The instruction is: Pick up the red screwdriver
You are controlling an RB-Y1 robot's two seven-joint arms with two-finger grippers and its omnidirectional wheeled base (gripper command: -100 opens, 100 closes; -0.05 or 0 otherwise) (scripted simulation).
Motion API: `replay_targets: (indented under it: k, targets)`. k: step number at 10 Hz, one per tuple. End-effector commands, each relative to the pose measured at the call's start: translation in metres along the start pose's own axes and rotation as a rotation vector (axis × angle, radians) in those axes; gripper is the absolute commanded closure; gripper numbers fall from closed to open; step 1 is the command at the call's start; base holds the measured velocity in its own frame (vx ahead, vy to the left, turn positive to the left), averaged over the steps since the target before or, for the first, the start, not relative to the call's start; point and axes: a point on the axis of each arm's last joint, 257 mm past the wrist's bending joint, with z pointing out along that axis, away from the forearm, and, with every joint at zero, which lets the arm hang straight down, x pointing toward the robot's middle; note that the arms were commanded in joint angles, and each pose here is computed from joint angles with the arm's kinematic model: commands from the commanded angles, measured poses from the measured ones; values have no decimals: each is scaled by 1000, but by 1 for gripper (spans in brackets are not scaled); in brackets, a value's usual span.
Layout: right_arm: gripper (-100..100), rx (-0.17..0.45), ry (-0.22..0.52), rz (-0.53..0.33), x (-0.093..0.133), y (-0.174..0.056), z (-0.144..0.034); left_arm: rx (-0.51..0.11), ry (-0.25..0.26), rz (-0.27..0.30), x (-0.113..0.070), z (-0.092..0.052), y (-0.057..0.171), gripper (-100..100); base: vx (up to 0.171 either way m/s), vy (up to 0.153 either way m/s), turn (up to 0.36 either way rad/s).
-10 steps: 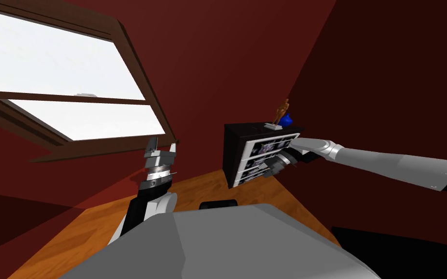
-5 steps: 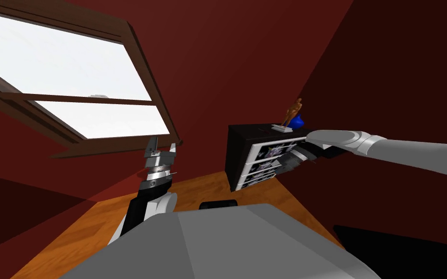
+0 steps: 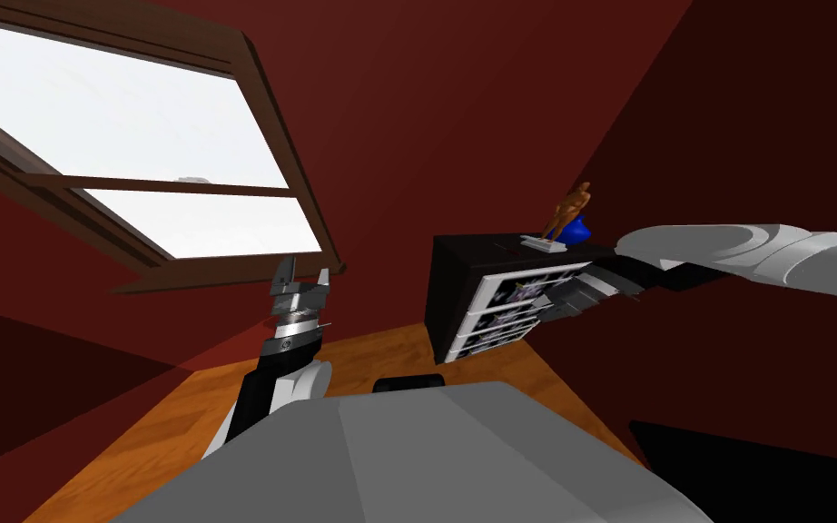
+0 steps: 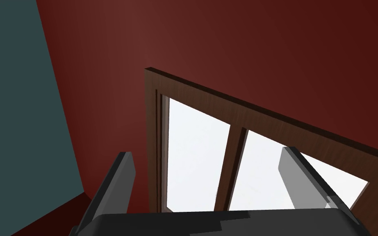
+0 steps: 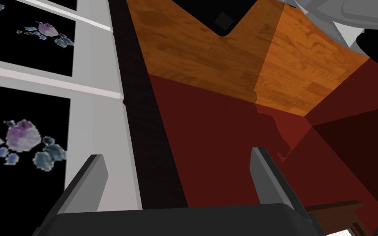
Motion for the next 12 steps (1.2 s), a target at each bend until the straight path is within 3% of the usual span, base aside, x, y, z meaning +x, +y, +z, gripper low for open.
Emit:
replay_targets:
  k: [1, 2, 5, 9, 12]
  targets:
    - [-100, 54, 4, 32, 10, -7, -23, 0, 0, 0, 0, 0, 0, 0, 93, 15, 95]
    - [-100, 69, 5, 40, 13, -8, -29, 0, 0, 0, 0, 0, 0, 0, 44, 9, -7]
    - [-100, 195, 9, 148, 51, -22, -82, 0, 0, 0, 0, 0, 0, 0, 108, 21, 122]
    - [-100, 319, -16, 260, 92, -23, -135, 0, 0, 0, 0, 0, 0, 0, 132, 13, 99]
    - [-100, 380, -33, 325, 118, -17, -161, 0, 0, 0, 0, 0, 0, 0, 148, -3, 91]
